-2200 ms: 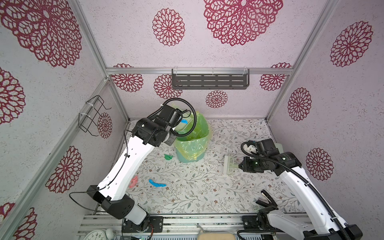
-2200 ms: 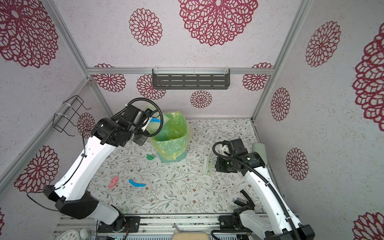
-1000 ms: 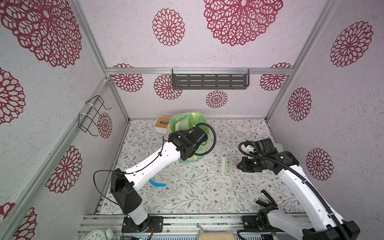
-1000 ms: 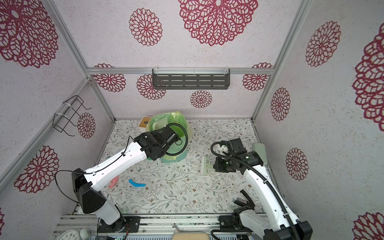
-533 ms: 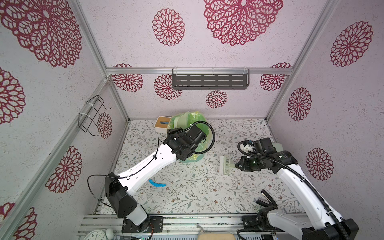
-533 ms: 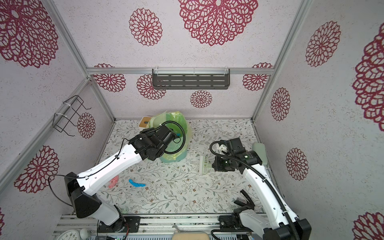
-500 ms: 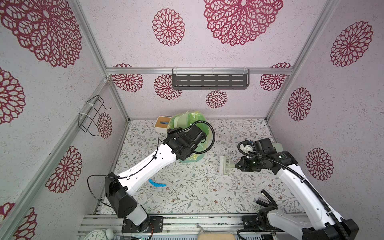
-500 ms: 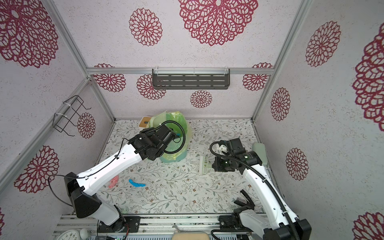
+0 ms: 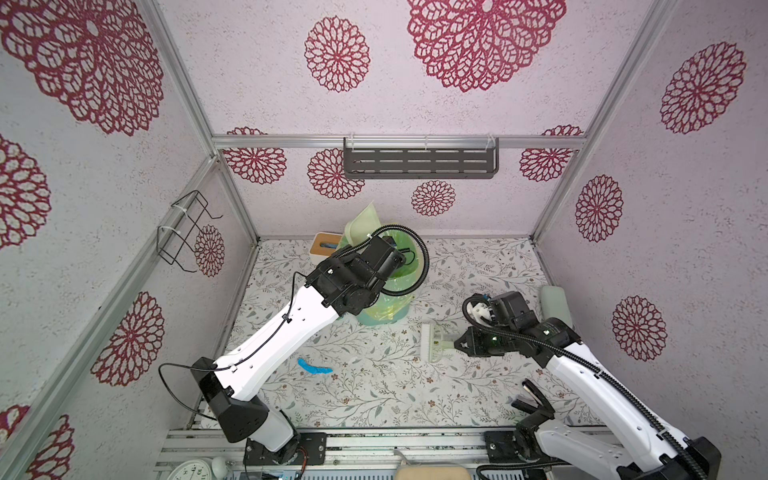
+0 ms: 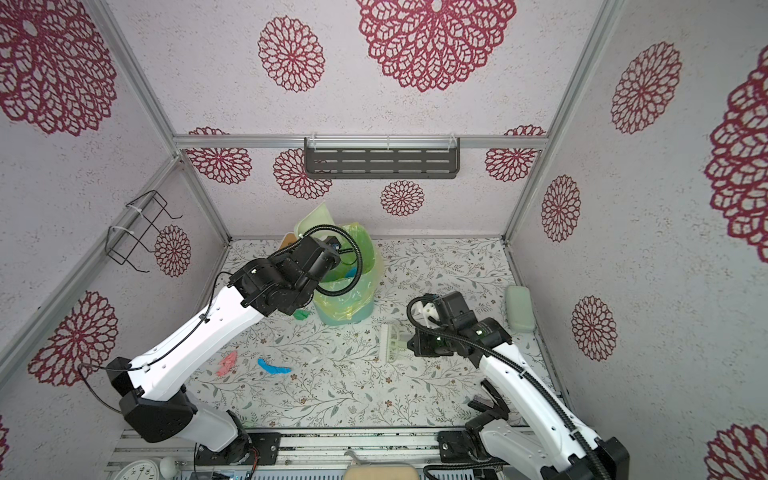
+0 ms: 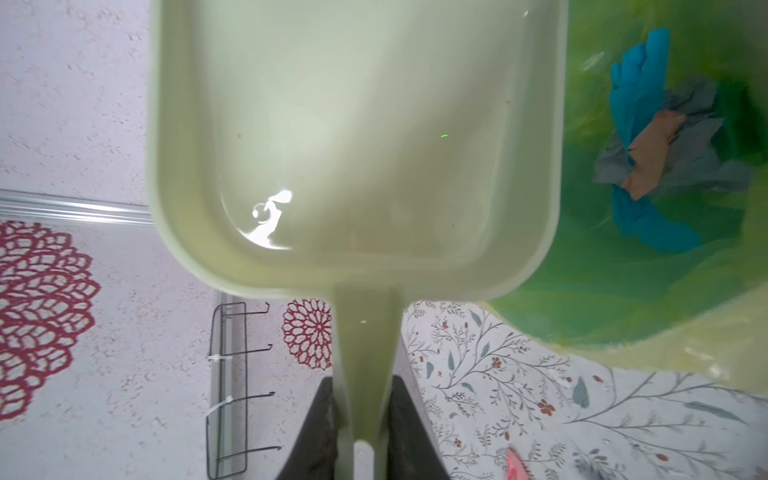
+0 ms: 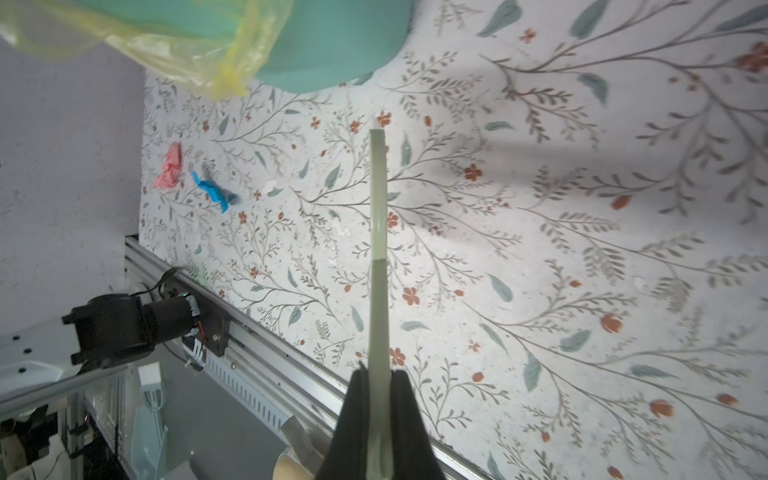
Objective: Sweep away the paper scraps from the table
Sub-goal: 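Lower the empty dustpan toward the small blue scrap with left while right moves brush forward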
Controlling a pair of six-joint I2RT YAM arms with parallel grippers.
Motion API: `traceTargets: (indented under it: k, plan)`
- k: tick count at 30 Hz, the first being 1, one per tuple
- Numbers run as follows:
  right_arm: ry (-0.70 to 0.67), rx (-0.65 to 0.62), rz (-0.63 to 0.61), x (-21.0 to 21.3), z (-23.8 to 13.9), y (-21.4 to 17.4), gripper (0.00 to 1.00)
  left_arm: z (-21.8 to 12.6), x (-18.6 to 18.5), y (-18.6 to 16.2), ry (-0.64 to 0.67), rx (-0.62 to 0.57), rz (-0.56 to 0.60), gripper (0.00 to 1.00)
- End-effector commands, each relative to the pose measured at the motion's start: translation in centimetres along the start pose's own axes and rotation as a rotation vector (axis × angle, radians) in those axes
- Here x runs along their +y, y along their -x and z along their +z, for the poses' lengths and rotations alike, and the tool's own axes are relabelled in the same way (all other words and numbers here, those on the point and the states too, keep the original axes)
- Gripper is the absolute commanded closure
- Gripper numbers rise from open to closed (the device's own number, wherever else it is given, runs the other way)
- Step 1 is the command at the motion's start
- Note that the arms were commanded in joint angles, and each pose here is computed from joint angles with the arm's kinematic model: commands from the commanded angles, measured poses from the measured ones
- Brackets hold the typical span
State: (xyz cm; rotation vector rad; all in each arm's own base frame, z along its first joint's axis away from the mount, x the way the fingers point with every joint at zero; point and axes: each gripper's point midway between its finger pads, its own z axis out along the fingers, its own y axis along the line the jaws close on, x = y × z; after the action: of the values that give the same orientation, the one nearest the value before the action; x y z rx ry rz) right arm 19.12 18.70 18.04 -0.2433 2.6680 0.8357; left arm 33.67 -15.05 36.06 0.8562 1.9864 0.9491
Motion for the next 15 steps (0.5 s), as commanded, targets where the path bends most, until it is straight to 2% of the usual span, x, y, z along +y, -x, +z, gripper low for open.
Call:
traceTargets:
  k: [1, 8, 15]
  plan:
    - [0.107, -0.071, 0.007, 3.5, 0.7, 1.0, 1.00, -1.6, 0.1, -0.2, -0.108, -0.067, -0.168, 0.92]
    - [0.204, -0.026, -0.079, 9.2, 4.1, -0.9, 1.00, -3.4, -1.1, -1.1, -0.280, -0.160, -0.349, 0.92]
    - [0.399, -0.010, -0.141, 15.7, 6.6, -2.3, 1.00, -3.5, -1.2, -4.2, -0.366, -0.143, -0.478, 0.92]
